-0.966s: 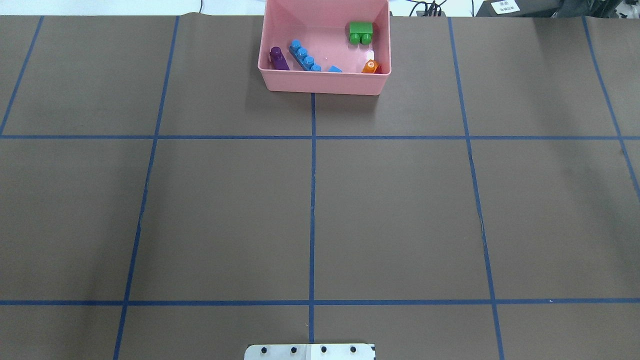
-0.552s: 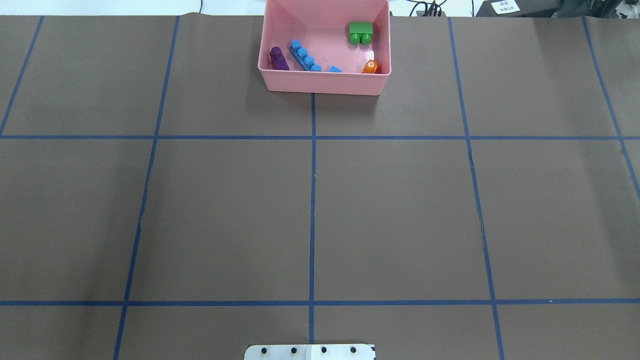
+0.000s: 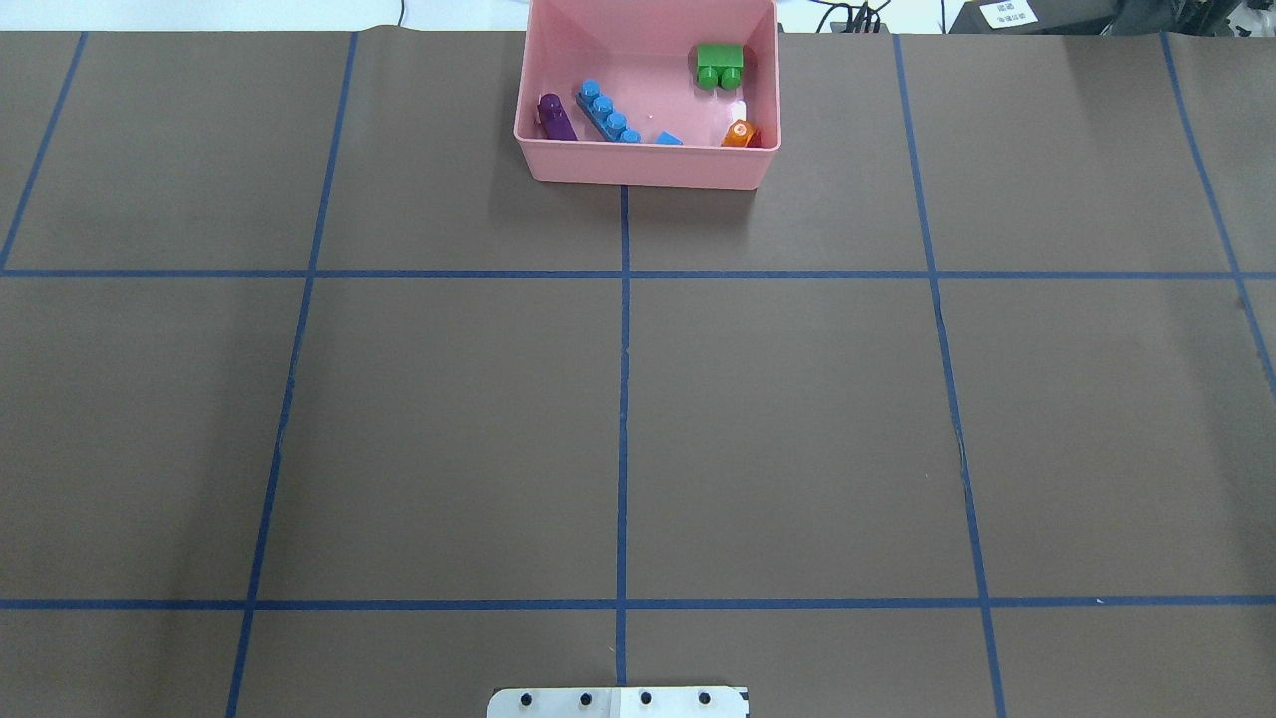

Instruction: Put all blocks into box

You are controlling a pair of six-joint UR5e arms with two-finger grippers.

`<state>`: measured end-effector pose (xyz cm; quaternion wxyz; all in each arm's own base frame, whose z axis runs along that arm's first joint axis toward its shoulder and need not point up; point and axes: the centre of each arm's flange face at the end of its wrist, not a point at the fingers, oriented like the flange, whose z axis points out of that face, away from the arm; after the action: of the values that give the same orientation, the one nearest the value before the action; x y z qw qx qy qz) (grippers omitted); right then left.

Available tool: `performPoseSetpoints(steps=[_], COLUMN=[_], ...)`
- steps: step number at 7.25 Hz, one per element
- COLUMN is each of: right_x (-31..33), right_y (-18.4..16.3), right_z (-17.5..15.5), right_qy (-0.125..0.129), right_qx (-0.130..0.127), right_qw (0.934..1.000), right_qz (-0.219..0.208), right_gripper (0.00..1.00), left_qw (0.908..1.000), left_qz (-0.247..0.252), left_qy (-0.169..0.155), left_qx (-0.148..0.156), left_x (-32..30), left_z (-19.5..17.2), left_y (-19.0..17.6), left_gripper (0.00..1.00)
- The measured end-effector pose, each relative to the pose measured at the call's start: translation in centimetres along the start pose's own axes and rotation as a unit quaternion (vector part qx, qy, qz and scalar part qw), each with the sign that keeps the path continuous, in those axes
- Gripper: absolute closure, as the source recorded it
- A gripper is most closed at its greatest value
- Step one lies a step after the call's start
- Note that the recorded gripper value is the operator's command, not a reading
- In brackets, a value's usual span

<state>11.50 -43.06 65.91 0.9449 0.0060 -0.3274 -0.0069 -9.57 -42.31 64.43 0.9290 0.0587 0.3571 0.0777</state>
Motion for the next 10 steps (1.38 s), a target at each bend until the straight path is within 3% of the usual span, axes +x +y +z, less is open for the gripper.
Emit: performPoseSetpoints(steps=[3, 6, 10], right_x=[-4.7, -4.3, -3.7], right_y=[-1.2, -0.7, 0.4], right_z=[-0.1, 0.8, 1.0], right_qy=[-0.002, -0.002, 0.017], right_qx=[0.002, -0.008, -0.011], right_qw=[0.9999, 1.0000, 0.9998], right_qz=[-0.010, -0.005, -0.004], right_gripper=[0.00, 0.00, 0.00], left_qw=[1.0000, 1.0000, 0.9999], left_qz=[0.002, 0.004, 0.010], left_qy=[0.000, 0.000, -0.002], left_qx=[0.001, 0.002, 0.008], left_x=[0.1, 0.2, 0.3], left_z=[-0.1, -0.2, -0.3], left_y=[0.0, -0.1, -0.3], left_gripper=[0.00, 0.00, 0.00])
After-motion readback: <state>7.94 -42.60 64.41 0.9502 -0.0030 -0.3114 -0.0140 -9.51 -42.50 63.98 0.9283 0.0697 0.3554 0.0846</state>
